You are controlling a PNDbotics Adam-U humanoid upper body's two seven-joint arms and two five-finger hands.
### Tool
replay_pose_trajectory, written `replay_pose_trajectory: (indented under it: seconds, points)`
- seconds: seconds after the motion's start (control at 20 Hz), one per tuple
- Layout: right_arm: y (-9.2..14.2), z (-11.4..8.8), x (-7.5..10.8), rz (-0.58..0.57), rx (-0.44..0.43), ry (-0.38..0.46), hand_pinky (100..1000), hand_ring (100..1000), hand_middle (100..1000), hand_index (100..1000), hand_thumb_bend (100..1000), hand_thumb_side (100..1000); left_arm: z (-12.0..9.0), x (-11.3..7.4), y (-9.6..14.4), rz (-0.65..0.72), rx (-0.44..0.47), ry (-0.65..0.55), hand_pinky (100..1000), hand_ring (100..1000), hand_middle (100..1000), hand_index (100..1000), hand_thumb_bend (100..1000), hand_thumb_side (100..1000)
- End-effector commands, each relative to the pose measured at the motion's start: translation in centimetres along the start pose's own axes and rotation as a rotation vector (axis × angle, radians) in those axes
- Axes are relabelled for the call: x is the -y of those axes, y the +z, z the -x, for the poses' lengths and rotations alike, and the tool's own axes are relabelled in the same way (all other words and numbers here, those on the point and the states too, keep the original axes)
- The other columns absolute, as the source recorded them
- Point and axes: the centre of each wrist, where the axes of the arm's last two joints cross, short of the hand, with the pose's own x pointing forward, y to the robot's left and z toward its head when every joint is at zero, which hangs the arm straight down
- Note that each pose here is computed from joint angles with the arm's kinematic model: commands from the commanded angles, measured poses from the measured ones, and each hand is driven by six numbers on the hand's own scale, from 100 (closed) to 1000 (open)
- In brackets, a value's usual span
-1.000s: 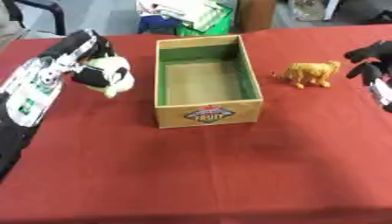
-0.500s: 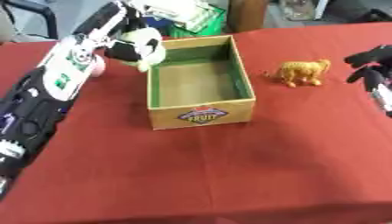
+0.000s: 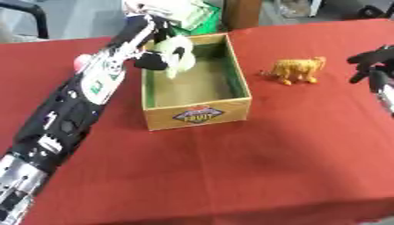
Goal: Pick up objects on the table and place them in the box.
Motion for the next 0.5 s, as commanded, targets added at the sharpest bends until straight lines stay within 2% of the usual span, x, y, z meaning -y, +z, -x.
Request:
replay_pose_trajectory:
  seconds: [0.05,0.15,0.3,0.35,0.4,0.45,0.5]
  points:
    - [-0.1,-0.7,1.4,0.003,0.014,0.046,574,775,571,675,100,224,-0.2,-0.8,-0.2,0.01,0.024,0.033,740,763,773,862,559,597]
    - [-0.3,-0.8,1.7,0.0,0.019,0.061,575,775,572,677,100,227,-0.4,-1.3,-0.2,0.013,0.032,0.067,743,768,787,866,557,627]
    - [-0.8,-1.2,2.9,-0.016,0.032,0.109,579,777,583,693,106,246,-1.1,-2.2,0.0,-0.031,0.063,0.107,732,732,723,841,523,599]
    - [-1.2,-1.4,3.6,-0.025,0.039,0.137,581,778,588,700,126,252,-1.4,-2.5,0.1,-0.055,0.079,0.118,724,712,694,831,471,470]
    - [-1.5,-1.6,4.3,-0.033,0.044,0.166,582,778,590,701,132,254,-1.6,-2.8,0.3,-0.08,0.092,0.128,722,707,688,828,462,454]
    - [-1.8,-1.9,5.1,-0.042,0.053,0.197,587,780,608,718,169,268,-1.8,-3.2,0.6,-0.105,0.102,0.139,702,669,631,806,388,344]
    - [-2.2,-2.2,5.9,-0.05,0.06,0.227,590,782,618,726,195,283,-2.0,-3.4,0.9,-0.129,0.109,0.151,693,654,614,799,354,301]
